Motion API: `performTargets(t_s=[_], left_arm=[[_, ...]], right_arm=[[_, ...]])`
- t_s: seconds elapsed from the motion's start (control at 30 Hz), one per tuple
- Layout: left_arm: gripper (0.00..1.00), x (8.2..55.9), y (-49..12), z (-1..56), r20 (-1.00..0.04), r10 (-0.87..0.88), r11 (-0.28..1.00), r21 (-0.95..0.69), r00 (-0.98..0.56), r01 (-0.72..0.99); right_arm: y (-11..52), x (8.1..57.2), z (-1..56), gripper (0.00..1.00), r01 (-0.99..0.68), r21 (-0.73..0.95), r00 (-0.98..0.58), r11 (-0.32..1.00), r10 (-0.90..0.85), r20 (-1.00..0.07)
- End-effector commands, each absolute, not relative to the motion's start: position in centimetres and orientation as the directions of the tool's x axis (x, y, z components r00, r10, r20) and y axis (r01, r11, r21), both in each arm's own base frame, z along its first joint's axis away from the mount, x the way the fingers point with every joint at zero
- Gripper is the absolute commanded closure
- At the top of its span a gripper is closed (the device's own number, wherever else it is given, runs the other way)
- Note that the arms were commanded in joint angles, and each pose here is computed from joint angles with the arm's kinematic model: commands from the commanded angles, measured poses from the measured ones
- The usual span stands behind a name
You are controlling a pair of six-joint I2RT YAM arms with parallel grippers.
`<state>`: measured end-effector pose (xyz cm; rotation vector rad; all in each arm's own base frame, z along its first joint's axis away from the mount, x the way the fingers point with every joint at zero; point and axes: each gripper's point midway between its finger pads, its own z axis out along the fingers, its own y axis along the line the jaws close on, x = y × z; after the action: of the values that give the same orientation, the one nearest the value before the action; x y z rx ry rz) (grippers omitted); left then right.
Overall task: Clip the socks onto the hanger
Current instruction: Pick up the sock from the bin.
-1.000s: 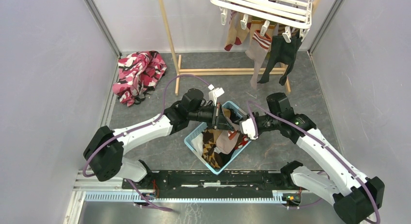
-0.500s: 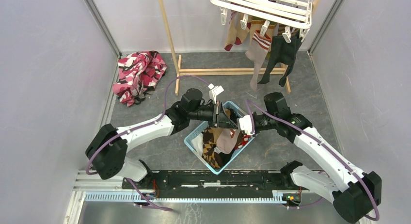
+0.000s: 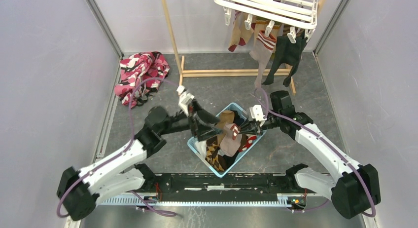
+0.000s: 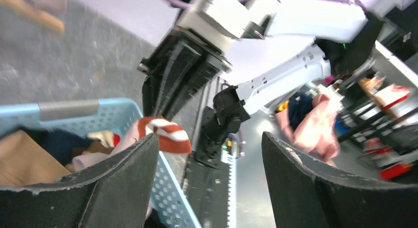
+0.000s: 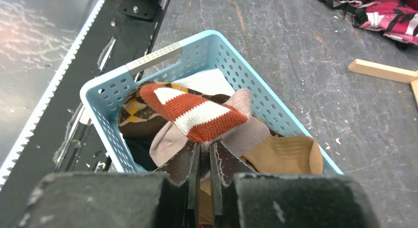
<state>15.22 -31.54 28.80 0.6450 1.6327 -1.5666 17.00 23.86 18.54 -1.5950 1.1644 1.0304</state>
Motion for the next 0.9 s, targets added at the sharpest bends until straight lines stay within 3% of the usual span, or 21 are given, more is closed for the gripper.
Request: performTargets(t_s=[0.0,0.1,0.3,0.53,0.87], left_arm=[[0.18,13.5,-29.2,29.4,-0.954,-0.272,0.127,-0.169,-0.13,0.977],[0.17,11.4,-29.1,28.9,-0.945,-0.312,0.139,0.061,0.102,0.988],[0.23,11.8,-32.6,25.4,-0.912,-0.131,0.281,0.343,0.39,0.896],[0.43,15.6,-34.5,25.7,-0.9,-0.097,0.47,0.335,0.426,0.816],[0.44,17.8,-35.7,26.3,-0.894,-0.14,0.568,0.279,0.425,0.774]], right_arm=[[23.8,17.3,21.4,1.0,-0.986,-0.086,0.102,-0.14,-0.111,-0.989],[23.4,18.5,21.8,1.0,-0.996,-0.051,0.057,-0.071,-0.092,-0.994],[23.4,19.2,21.5,1.0,-0.999,-0.014,0.019,-0.049,-0.097,-0.995],[22.9,19.1,21.1,1.0,-0.997,-0.022,0.031,-0.078,-0.115,-0.993],[22.8,19.1,20.4,1.0,-0.995,-0.021,0.034,-0.099,-0.133,-0.991]])
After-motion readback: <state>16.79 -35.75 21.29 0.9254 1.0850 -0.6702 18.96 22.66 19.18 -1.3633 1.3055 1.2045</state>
